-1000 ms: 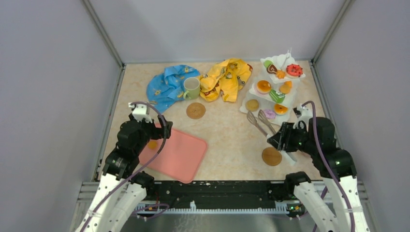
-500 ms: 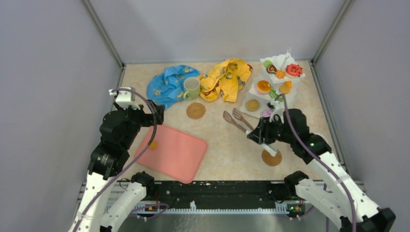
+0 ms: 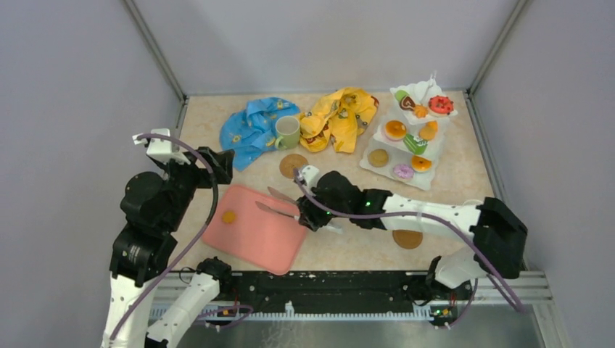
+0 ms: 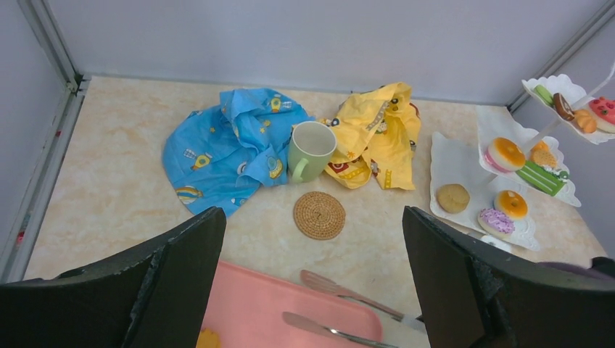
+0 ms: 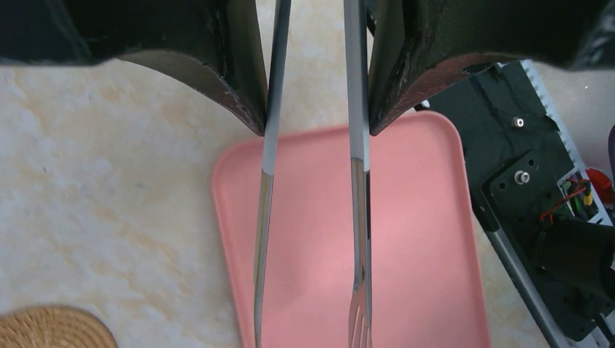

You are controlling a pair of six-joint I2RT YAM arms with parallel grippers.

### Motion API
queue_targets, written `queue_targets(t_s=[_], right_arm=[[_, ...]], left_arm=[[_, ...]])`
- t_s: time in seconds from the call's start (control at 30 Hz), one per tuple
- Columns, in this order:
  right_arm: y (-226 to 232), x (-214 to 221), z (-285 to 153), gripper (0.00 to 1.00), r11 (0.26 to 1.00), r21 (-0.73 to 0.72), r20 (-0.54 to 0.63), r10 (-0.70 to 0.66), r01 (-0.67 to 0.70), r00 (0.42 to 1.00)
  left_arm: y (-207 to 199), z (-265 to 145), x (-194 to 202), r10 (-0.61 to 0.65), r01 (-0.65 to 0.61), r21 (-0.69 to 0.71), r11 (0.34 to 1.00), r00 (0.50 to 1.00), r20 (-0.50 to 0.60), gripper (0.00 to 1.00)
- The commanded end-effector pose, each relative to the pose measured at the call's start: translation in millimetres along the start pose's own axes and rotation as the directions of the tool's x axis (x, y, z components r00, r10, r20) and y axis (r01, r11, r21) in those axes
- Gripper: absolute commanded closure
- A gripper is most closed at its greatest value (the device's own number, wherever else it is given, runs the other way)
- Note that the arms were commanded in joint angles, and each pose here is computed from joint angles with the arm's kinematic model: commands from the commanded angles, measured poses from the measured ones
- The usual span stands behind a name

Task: Serve the afternoon tea
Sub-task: Pick up the desert from the tray.

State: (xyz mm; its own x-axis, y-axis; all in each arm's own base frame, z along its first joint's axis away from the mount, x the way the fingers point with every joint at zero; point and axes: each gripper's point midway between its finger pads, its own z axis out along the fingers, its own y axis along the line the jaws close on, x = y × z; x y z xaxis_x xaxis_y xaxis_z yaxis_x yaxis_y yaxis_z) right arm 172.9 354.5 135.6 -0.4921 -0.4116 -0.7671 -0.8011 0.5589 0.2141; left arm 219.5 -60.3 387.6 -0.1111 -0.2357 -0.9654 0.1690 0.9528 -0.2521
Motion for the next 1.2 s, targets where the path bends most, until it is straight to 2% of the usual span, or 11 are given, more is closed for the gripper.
queue_targets(t_s=[0.0, 0.2, 0.43, 0.97, 1.17], right_arm=[[39, -65, 24, 0.51, 0.987, -0.057, 0.184, -0.140, 0.153, 0.973], [56, -56, 65, 0.50, 0.970, -0.097, 0.116, -0.210, 0.221, 0.971], [76, -44, 88, 0.50, 0.949, -0.177, 0.091, -0.248, 0.261, 0.964], [81, -40, 123, 0.51, 0.947, -0.158, 0.036, -0.279, 0.281, 0.960], [82, -43, 123, 0.62, 0.948, -0.151, 0.042, -0.276, 0.279, 0.960]], left_arm=[[-6, -18, -26, -0.018, 0.017, 0.021, 1.000, 0.998, 0.060, 0.01], [-3, -25, -31, -0.006, 0.006, 0.009, 1.000, 0.997, 0.072, 0.01], [-2, -27, -30, -0.009, 0.008, 0.003, 1.000, 0.997, 0.077, 0.01], [-5, -25, -25, -0.021, 0.020, 0.020, 1.000, 0.998, 0.061, 0.01], [-5, -26, -25, -0.021, 0.019, 0.022, 1.000, 0.998, 0.064, 0.01]])
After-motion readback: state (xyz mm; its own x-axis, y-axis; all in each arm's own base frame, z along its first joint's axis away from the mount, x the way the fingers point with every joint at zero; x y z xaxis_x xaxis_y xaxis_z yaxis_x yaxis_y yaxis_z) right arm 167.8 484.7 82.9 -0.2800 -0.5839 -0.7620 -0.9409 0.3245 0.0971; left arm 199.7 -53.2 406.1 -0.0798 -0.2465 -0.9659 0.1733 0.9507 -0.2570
